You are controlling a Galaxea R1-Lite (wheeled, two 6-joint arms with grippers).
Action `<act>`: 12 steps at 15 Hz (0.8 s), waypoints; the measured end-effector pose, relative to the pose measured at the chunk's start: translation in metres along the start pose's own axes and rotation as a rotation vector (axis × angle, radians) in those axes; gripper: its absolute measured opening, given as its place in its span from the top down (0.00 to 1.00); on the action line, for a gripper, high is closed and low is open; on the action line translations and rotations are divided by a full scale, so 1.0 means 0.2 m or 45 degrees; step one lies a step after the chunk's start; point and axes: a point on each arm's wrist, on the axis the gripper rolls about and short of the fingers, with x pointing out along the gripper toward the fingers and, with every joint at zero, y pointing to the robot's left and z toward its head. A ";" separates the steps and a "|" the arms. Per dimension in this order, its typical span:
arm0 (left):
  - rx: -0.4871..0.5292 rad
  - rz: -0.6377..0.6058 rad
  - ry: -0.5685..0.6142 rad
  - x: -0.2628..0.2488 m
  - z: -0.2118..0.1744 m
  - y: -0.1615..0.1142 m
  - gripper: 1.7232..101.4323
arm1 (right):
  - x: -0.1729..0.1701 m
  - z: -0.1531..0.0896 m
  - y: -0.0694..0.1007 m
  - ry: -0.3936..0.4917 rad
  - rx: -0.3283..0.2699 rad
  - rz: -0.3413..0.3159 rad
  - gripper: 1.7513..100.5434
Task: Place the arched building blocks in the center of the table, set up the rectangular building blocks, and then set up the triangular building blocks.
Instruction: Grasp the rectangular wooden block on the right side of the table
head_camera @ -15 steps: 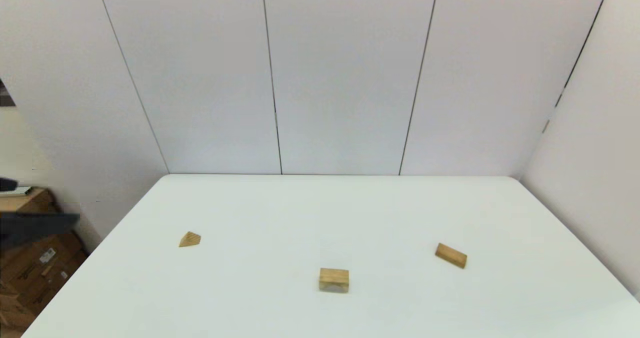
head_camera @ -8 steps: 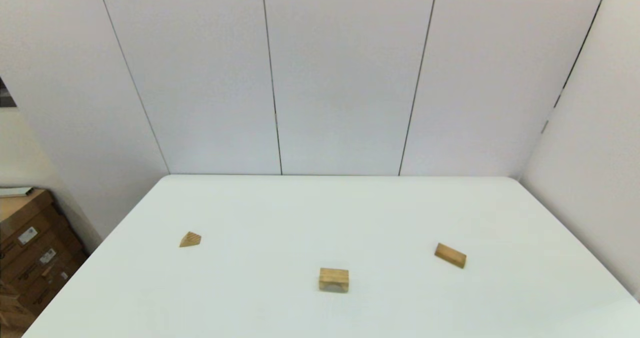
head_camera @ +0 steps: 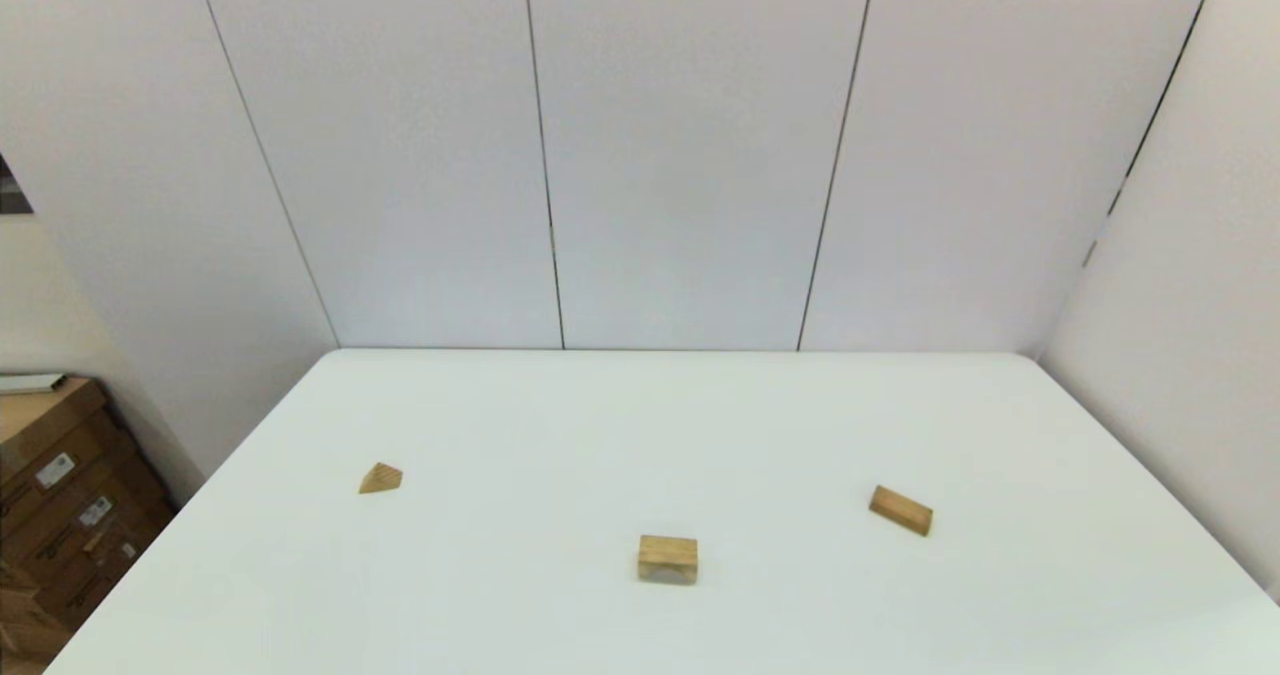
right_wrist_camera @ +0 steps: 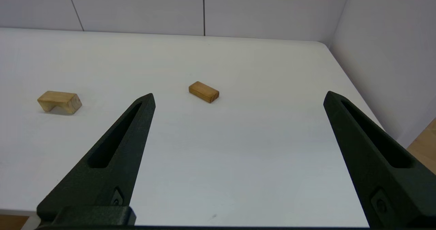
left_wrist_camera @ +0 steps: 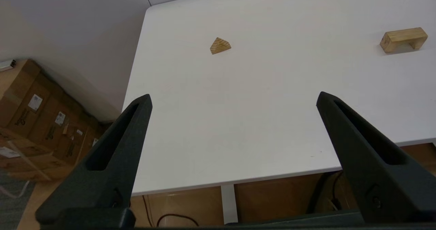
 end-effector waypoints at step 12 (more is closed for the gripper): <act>-0.002 0.048 -0.299 0.18 -0.30 -0.04 0.04 | 0.00 0.00 0.00 0.000 -0.001 0.000 0.03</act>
